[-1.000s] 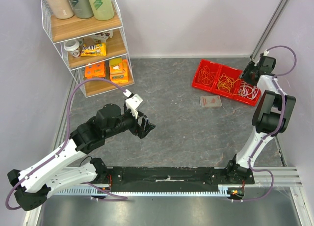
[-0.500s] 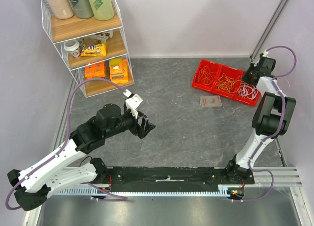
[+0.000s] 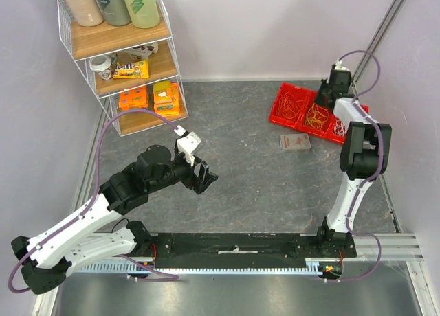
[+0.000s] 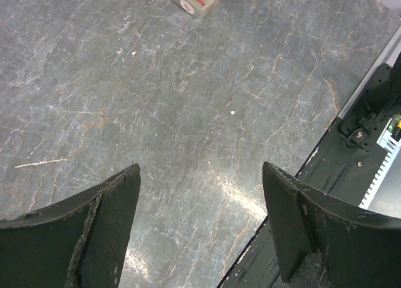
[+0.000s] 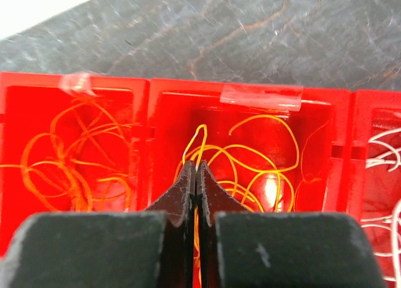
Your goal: Untangle the cables
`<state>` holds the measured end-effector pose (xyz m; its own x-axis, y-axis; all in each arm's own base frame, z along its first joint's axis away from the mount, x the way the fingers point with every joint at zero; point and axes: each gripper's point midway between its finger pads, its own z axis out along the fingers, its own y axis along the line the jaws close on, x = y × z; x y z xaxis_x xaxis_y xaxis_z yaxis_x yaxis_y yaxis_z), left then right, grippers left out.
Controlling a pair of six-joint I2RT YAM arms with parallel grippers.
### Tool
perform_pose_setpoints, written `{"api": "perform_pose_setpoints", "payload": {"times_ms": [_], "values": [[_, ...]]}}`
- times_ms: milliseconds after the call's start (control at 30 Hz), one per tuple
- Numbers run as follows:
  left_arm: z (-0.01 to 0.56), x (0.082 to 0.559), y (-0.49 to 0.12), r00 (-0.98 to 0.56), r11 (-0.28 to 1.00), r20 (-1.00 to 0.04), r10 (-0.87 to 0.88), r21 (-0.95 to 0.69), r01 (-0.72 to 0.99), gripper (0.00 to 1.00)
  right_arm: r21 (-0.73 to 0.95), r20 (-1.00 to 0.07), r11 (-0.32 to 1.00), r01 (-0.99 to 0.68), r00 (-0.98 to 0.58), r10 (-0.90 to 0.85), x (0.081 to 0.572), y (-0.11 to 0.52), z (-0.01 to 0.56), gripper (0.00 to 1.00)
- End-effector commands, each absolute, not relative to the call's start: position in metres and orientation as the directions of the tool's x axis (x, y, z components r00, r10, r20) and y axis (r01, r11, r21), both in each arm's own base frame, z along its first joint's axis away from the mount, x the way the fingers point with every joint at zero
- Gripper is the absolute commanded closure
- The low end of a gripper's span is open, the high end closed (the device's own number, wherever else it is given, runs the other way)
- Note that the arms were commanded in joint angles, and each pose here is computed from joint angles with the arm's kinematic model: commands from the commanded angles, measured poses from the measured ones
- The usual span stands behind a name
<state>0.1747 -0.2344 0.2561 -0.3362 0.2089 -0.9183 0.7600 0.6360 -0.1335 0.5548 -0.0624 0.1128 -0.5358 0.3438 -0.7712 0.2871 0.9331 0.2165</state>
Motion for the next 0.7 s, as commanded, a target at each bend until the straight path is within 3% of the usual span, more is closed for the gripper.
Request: {"api": "perform_pose_setpoints", "payload": {"times_ms": [0, 267, 367, 567, 667], "values": [[0.260, 0.181, -0.236, -0.294, 0.633, -0.932, 0.213, -0.098, 0.768, 0.16, 0.097, -0.791, 0.916, 0.390, -0.528, 0.308, 0.561, -0.089, 0.084, 1.00], [0.256, 0.181, -0.238, -0.304, 0.630, -0.926, 0.222, -0.101, 0.770, 0.16, 0.083, -0.780, 0.928, 0.363, -0.556, 0.288, 0.561, -0.083, 0.071, 0.98], [0.255, 0.182, -0.239, -0.305, 0.632, -0.925, 0.227, -0.098, 0.768, 0.16, 0.087, -0.769, 0.924, 0.373, -0.564, 0.300, 0.563, -0.084, 0.086, 0.84], [0.252, 0.185, -0.237, -0.309, 0.645, -0.922, 0.234, -0.090, 0.759, 0.16, 0.088, -0.776, 0.918, 0.386, -0.551, 0.306, 0.553, -0.074, 0.144, 0.45], [0.249, 0.187, -0.237, -0.313, 0.652, -0.919, 0.239, -0.087, 0.753, 0.16, 0.089, -0.781, 0.908, 0.410, -0.537, 0.319, 0.537, -0.075, 0.170, 0.36]]}}
